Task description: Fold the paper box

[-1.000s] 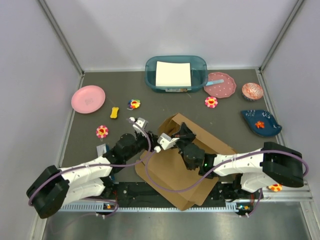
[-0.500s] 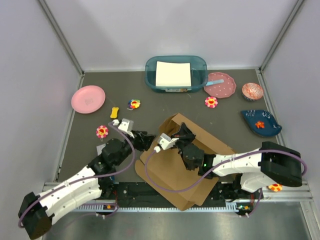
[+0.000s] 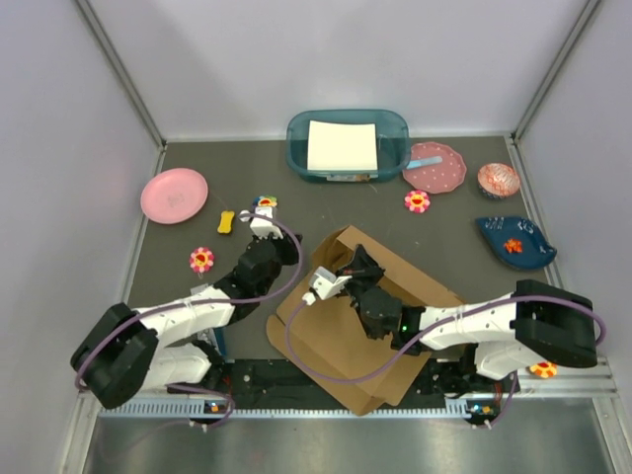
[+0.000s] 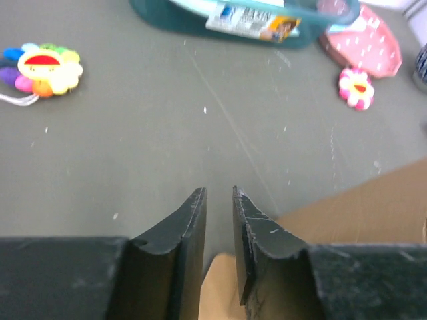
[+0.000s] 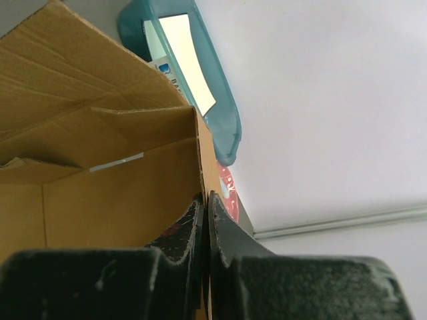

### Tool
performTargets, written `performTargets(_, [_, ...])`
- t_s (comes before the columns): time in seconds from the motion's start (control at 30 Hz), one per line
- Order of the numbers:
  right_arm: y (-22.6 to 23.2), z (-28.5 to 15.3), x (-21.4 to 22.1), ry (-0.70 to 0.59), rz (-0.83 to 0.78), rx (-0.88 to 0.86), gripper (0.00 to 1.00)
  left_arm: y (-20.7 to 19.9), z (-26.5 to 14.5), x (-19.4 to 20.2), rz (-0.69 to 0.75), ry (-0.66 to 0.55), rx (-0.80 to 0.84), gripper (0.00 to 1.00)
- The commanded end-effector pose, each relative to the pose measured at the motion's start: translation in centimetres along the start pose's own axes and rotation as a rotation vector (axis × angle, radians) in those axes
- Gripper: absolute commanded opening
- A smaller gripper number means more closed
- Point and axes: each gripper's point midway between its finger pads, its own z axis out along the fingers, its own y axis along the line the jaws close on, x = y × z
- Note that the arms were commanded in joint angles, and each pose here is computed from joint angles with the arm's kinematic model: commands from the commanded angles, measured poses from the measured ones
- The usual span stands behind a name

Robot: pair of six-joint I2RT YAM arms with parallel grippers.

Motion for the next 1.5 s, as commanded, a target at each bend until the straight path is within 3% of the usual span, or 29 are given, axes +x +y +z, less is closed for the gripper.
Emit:
performTargets(0.0, [2.3, -0.7, 0.6, 0.011, 0.008, -0.057, 0.0, -3.5, 1.9, -5.0, -0.115, -0.165, 0.125, 0.25])
performTargets(0.13, [2.5, -0.7, 0.7, 0.013, 0.007, -0.057, 0.0, -5.3, 2.1, -2.8, -0.154, -0.115, 0.245, 0.2])
performTargets(0.4, [2.7, -0.6, 0.6, 0.013, 0.002, -0.062, 0.0, -8.3, -0.1, 1.4, -0.305, -0.01, 0.503, 0.22])
performTargets(0.8, [3.0, -0.8, 0.1, 0.008, 0.027, -0.077, 0.0, -10.7, -1.9, 3.6, -0.329, 0.04, 0.636, 0.28])
performTargets(0.93, [3.0, -0.9, 0.2, 0.014, 0.029, -0.08, 0.0, -10.5, -1.8, 3.9, -0.318, 0.039, 0.624, 0.34])
performTargets(1.07, [2.9, -1.0, 0.3, 0.016, 0.033, -0.085, 0.0, -9.8, -2.2, 3.6, -0.275, 0.018, 0.606, 0.5])
performTargets(1.2, [2.7, -1.1, 0.3, 0.018, 0.031, -0.082, 0.0, -8.6, -2.8, 3.6, -0.23, 0.0, 0.562, 0.58])
performTargets(1.47, [2.8, -0.9, -0.1, 0.01, 0.037, -0.086, 0.0, -7.5, -3.8, 2.9, -0.139, -0.032, 0.532, 0.63])
